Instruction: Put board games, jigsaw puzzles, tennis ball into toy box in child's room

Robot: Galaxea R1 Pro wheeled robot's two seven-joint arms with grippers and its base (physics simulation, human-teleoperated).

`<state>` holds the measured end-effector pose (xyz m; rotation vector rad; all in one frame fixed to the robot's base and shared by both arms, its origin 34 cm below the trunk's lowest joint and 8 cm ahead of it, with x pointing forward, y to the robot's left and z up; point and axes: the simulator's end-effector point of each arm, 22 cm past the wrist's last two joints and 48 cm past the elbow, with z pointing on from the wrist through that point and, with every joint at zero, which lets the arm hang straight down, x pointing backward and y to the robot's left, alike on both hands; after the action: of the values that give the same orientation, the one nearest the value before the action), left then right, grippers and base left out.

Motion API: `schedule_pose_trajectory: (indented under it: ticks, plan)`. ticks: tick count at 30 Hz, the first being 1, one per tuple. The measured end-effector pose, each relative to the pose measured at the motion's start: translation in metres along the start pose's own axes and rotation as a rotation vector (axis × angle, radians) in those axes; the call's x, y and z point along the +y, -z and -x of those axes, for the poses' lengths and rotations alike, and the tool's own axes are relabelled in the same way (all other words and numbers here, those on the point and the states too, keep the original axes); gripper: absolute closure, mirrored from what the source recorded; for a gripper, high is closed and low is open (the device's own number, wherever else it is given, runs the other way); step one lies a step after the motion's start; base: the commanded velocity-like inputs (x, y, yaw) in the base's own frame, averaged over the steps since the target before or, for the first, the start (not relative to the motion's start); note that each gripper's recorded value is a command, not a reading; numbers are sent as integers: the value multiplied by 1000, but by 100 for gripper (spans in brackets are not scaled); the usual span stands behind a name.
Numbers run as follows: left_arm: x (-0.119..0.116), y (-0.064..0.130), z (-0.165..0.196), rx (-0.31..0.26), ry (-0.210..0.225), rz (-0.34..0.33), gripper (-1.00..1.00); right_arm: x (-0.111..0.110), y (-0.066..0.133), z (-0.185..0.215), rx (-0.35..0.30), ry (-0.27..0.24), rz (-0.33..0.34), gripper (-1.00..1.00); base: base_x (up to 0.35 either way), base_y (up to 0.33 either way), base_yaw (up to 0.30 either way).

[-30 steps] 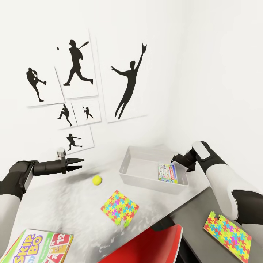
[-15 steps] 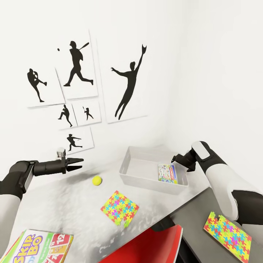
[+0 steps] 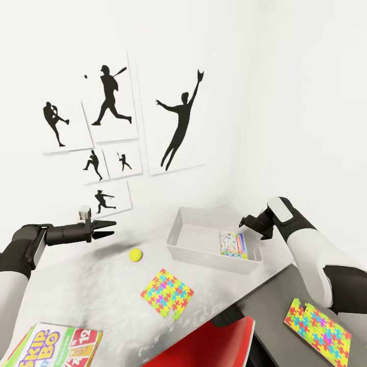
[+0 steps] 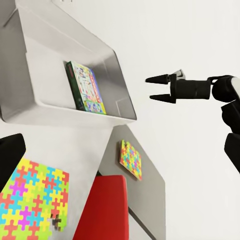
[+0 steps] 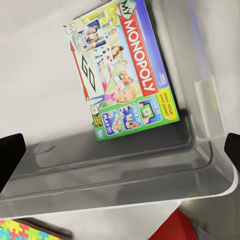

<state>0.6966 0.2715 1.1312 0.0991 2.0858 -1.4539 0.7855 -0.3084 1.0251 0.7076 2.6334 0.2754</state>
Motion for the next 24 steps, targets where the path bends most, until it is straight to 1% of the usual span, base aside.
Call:
schedule_pose_trajectory:
  ticks: [6,15,24]
  plan:
    - [-5,2,2,-4,-7,-5,-100,1,5,2,-7,0,4,-100,0,0,-22]
    - [-10,4,4,-8,-17,-7,-100,2,12,4,-16,0,9,-100,0,0,-156]
    - [-11,4,4,-8,-19,-7,-100,4,12,4,-17,2,10,-100,0,0,-15]
